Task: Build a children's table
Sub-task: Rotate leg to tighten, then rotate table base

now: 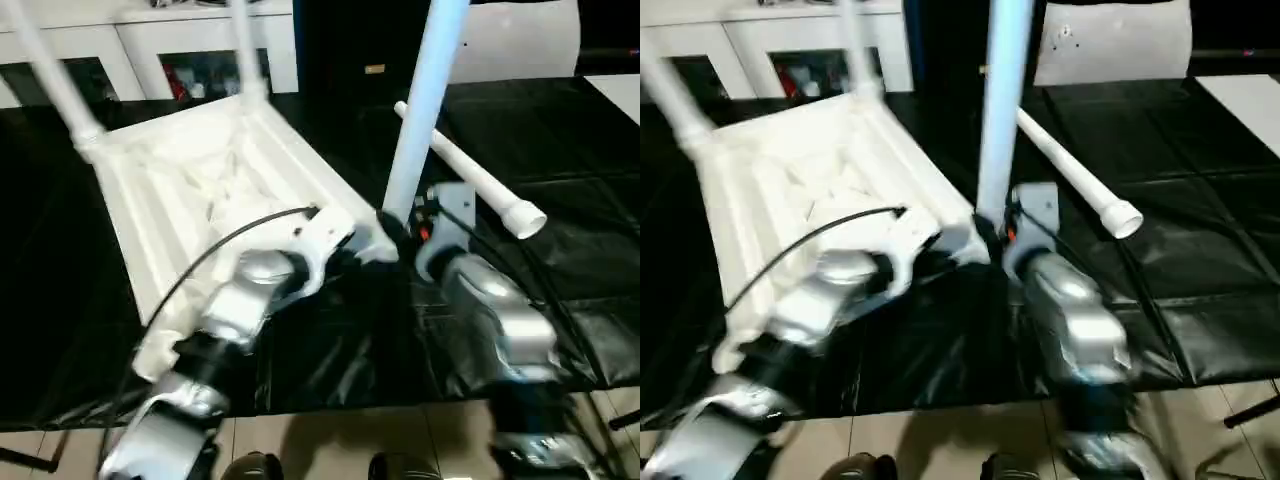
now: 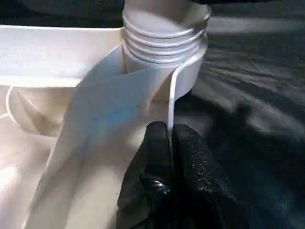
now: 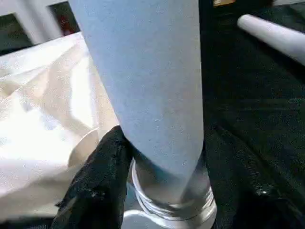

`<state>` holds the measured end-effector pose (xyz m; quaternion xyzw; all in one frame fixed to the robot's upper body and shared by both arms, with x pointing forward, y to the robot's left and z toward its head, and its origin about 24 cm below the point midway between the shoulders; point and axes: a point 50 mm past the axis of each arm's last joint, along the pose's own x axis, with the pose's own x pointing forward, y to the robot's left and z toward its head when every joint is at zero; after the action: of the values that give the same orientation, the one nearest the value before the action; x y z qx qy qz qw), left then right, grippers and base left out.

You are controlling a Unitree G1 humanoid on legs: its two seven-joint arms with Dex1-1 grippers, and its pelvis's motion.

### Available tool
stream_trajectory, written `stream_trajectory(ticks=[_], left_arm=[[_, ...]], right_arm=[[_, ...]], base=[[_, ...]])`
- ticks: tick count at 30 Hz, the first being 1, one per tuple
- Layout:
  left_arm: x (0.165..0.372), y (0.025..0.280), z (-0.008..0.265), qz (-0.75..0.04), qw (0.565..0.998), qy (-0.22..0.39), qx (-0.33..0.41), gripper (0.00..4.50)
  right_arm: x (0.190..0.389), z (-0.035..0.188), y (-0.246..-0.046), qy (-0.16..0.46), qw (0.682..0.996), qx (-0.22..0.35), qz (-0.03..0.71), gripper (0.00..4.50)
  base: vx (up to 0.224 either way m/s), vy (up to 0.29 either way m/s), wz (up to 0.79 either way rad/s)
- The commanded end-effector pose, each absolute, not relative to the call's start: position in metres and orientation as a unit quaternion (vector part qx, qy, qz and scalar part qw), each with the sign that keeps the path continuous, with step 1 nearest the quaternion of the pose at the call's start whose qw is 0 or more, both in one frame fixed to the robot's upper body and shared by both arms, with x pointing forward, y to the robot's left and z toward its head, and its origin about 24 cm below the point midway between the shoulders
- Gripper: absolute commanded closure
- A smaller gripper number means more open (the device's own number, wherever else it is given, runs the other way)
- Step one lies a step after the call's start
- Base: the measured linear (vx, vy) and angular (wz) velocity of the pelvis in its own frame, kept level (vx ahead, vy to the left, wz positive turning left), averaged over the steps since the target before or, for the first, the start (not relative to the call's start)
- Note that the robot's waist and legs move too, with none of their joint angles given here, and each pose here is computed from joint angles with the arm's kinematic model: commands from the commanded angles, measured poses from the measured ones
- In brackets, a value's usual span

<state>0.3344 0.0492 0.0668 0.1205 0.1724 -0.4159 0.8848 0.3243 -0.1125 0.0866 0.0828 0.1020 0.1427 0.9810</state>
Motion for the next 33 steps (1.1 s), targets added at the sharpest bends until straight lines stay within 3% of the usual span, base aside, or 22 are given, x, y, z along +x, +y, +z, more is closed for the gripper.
stream_trajectory(ticks=[1,4,5,11,12,18,20,21,24,27,28,31,32,33], left_arm=[[0.342,0.033,0.099,-0.423,0.895,0.088,0.108,4.50],[0.342,0.034,0.098,-0.431,0.891,0.087,0.114,4.50],[0.339,0.033,0.098,-0.459,0.876,0.075,0.125,4.50],[0.338,0.032,0.100,-0.473,0.871,0.054,0.118,4.50],[0.336,0.032,0.101,-0.484,0.869,0.055,0.089,4.06],[0.337,0.042,0.101,-0.468,0.883,0.041,0.029,3.78],[0.339,0.046,0.100,-0.459,0.887,0.044,0.033,3.71],[0.342,0.056,0.097,-0.441,0.895,0.052,0.043,3.67],[0.349,0.084,0.094,-0.395,0.913,0.061,0.080,3.67],[0.355,0.137,0.102,-0.312,0.937,0.076,0.135,3.67],[0.355,0.137,0.102,-0.312,0.937,0.076,0.135,3.67],[0.349,0.187,0.113,-0.247,0.943,0.107,0.195,3.67],[0.349,0.187,0.113,-0.247,0.943,0.107,0.195,3.67],[0.342,0.211,0.117,-0.221,0.940,0.135,0.222,3.85]], right_arm=[[0.313,0.063,-0.077,0.166,0.959,0.104,0.205,1.64],[0.314,0.064,-0.078,0.161,0.961,0.093,0.202,1.41],[0.315,0.066,-0.081,0.147,0.966,0.063,0.204,1.30],[0.314,0.072,-0.095,0.130,0.972,0.073,0.181,0.94],[0.310,0.077,-0.105,0.112,0.976,0.071,0.171,0.73],[0.297,0.087,-0.136,0.069,0.987,0.063,0.130,0.37],[0.296,0.087,-0.137,0.067,0.987,0.062,0.135,0.24],[0.296,0.086,-0.140,0.074,0.986,0.059,0.138,0.04],[0.292,0.084,-0.141,0.086,0.981,0.046,0.168,0.04],[0.282,0.080,-0.134,0.106,0.969,0.021,0.223,0.04],[0.282,0.080,-0.134,0.106,0.969,0.021,0.223,0.04],[0.275,0.073,-0.125,0.125,0.959,0.013,0.254,0.04],[0.275,0.073,-0.125,0.125,0.959,0.013,0.254,0.04],[0.271,0.068,-0.118,0.145,0.952,0.015,0.271,0.01]], base=[[0.000,0.000,0.00],[0.000,0.000,0.00],[0.000,0.000,0.00],[0.000,0.000,0.00],[0.000,0.000,0.00],[0.000,0.000,0.00],[0.000,0.000,0.00],[0.000,0.000,0.00],[0.000,0.000,0.00],[0.000,0.000,0.00],[0.000,0.000,0.00],[0.000,0.000,0.00],[0.000,0.000,0.00],[0.000,0.000,0.00]])
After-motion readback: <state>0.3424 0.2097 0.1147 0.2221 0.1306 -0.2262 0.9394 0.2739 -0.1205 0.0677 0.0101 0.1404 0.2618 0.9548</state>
